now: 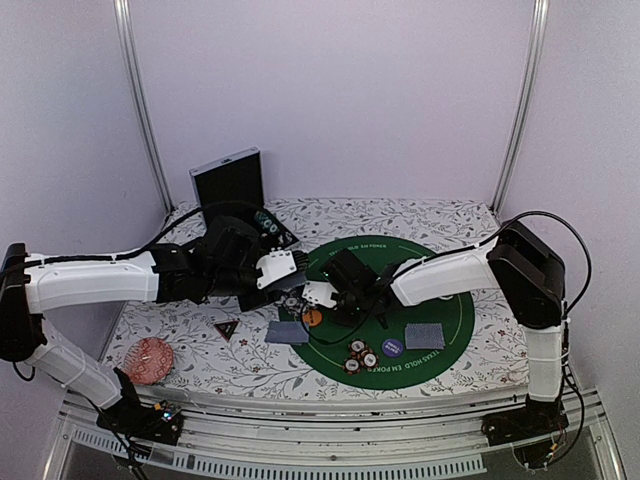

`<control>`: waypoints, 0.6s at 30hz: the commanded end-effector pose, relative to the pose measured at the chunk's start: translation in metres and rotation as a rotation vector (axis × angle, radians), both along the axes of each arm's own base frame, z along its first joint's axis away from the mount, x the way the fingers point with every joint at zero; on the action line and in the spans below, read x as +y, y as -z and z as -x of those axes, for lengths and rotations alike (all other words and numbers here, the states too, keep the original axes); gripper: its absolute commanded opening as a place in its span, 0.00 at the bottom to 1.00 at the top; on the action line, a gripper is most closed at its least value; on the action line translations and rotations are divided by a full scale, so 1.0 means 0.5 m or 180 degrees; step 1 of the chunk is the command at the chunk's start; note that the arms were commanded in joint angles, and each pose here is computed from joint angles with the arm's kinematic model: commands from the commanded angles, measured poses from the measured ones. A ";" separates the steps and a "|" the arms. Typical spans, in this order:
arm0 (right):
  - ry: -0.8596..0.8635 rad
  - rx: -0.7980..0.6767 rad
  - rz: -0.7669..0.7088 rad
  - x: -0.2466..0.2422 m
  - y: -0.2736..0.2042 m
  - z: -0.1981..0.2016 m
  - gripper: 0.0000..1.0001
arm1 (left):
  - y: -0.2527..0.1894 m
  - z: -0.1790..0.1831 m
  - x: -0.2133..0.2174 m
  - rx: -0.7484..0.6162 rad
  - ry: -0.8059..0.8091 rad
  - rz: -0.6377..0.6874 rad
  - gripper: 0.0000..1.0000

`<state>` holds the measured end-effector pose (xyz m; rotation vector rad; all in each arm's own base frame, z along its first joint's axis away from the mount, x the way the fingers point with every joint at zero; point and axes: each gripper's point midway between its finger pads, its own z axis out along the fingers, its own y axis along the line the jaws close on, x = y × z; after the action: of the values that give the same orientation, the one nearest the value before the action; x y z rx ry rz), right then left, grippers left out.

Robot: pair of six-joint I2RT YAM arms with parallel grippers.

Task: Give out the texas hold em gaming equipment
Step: Flop the poker card in the community card area.

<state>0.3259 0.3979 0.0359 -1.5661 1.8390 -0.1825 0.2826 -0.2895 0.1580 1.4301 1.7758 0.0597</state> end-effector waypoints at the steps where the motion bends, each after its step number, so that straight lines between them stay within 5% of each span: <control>1: 0.0057 0.0414 0.0130 0.001 0.058 0.022 0.02 | -0.044 -0.017 -0.005 -0.0109 -0.0048 0.0191 0.53; 18: 0.0327 0.0876 -0.0036 0.001 0.060 0.057 0.02 | -0.044 -0.014 -0.006 -0.0101 -0.0027 0.0198 0.53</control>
<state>0.3132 0.4055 0.0204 -1.5197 2.0395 -0.0440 0.2826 -0.2895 0.1579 1.4305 1.7763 0.0560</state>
